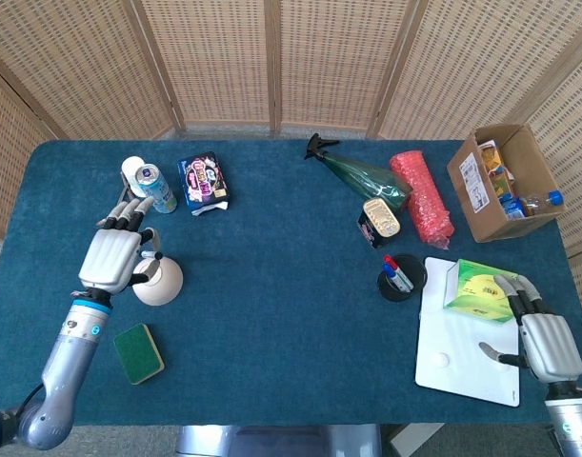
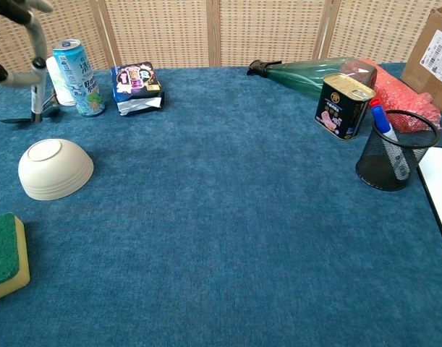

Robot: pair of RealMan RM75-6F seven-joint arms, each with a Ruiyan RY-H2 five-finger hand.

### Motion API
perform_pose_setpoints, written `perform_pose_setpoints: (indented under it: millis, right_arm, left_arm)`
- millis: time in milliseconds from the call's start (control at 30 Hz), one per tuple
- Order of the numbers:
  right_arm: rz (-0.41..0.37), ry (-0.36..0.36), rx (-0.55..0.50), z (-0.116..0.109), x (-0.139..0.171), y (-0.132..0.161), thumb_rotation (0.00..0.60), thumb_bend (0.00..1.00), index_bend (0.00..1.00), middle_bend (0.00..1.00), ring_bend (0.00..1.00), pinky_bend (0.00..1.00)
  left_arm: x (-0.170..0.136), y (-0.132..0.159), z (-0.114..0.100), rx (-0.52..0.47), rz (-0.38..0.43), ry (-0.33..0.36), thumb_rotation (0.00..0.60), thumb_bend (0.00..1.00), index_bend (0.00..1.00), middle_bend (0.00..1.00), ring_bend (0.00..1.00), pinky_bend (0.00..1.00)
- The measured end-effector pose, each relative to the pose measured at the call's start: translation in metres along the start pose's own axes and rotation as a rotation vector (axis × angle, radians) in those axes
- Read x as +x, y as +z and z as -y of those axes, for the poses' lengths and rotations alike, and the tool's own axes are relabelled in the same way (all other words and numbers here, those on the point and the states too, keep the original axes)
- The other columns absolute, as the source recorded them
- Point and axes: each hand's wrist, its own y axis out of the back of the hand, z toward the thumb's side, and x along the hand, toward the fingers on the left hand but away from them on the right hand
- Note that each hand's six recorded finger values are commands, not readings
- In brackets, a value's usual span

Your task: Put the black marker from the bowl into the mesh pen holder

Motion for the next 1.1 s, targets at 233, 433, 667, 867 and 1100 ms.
perform_pose_setpoints:
  millis: [233, 433, 667, 867, 1100]
  right_arm:
    - [-0.01, 0.052, -0.16, 0.011, -0.008, -0.002, 0.6, 0.0, 0.0, 0.0, 0.0, 0.31]
    - [-0.009, 0.155, -0.303, 0.032, -0.03, -0.005, 0.6, 0.0, 0.0, 0.0, 0.0, 0.3]
    - [-0.042, 0.209, -0.289, 0.045, -0.068, 0.017, 0.6, 0.0, 0.0, 0.0, 0.0, 0.22]
    - [-0.096, 0.187, -0.218, 0.043, -0.092, 0.051, 0.6, 0.0, 0.0, 0.0, 0.0, 0.19]
    - [-0.127, 0.184, -0.158, 0.047, -0.115, 0.082, 0.6, 0.0, 0.0, 0.0, 0.0, 0.19]
  left_arm:
    - [-0.005, -0.003, -0.018, -0.036, 0.012, 0.02, 0.6, 0.39, 0.54, 0.0, 0.0, 0.09]
    - [-0.01, 0.001, -0.038, -0.061, 0.035, 0.046, 0.6, 0.39, 0.55, 0.0, 0.0, 0.09]
    - [-0.018, 0.008, -0.052, -0.078, 0.064, 0.063, 0.6, 0.39, 0.55, 0.0, 0.0, 0.09]
    - [-0.02, 0.011, -0.055, -0.085, 0.071, 0.068, 0.6, 0.39, 0.54, 0.0, 0.0, 0.09]
    - [-0.02, 0.01, -0.055, -0.095, 0.072, 0.066, 0.6, 0.39, 0.54, 0.0, 0.0, 0.09]
